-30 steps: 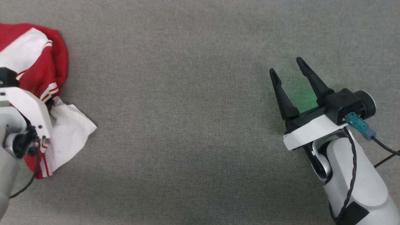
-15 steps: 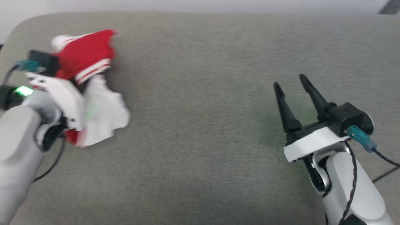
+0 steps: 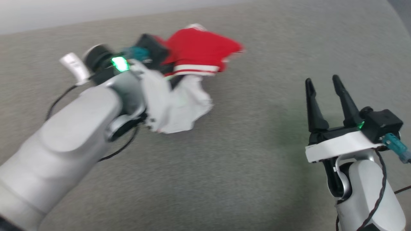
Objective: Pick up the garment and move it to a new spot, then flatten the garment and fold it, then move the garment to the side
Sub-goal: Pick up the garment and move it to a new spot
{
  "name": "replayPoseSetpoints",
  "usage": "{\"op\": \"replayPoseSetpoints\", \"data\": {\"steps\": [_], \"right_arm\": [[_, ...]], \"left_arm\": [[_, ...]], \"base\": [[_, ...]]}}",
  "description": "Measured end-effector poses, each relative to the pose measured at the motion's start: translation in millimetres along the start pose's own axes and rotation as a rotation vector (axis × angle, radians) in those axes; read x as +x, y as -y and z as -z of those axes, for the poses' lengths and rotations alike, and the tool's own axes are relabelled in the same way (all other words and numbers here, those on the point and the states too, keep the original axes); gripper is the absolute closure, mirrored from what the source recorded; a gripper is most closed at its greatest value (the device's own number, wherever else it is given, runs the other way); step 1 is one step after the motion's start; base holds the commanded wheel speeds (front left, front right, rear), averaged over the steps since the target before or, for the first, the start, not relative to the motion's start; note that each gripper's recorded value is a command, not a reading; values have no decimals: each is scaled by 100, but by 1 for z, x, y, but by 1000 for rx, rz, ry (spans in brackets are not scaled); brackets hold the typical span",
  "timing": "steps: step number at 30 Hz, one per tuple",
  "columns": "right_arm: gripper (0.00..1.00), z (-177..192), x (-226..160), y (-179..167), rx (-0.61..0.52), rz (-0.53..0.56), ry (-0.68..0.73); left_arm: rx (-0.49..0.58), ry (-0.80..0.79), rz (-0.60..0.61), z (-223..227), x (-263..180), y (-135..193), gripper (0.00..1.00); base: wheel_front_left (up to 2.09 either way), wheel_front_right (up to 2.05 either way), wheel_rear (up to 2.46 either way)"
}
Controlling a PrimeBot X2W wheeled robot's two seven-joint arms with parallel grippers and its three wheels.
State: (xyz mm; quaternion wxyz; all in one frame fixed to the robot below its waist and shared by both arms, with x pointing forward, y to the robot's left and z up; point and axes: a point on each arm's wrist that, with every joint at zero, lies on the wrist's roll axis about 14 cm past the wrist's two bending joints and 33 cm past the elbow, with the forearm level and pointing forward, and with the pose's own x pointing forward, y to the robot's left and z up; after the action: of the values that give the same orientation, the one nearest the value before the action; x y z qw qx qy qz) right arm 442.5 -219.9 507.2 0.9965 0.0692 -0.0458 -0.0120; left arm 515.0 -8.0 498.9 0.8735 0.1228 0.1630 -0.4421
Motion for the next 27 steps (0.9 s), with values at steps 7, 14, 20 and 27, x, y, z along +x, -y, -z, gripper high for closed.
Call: {"op": "replayPoseSetpoints", "data": {"steps": [7,14,20,27], "right_arm": [[0,-4,-29,55,-6,172,-4],[0,-8,-50,82,32,269,-1],[0,-8,-68,100,49,340,-8],[0,0,-82,113,60,396,-40]], "left_arm": [[50,29,248,-16,64,82,100],[73,-86,325,18,100,105,100],[157,-288,363,70,109,112,100],[158,-387,393,87,120,111,100]], "base": [[0,0,0],[0,0,0],[0,0,0],[0,0,0]]}}
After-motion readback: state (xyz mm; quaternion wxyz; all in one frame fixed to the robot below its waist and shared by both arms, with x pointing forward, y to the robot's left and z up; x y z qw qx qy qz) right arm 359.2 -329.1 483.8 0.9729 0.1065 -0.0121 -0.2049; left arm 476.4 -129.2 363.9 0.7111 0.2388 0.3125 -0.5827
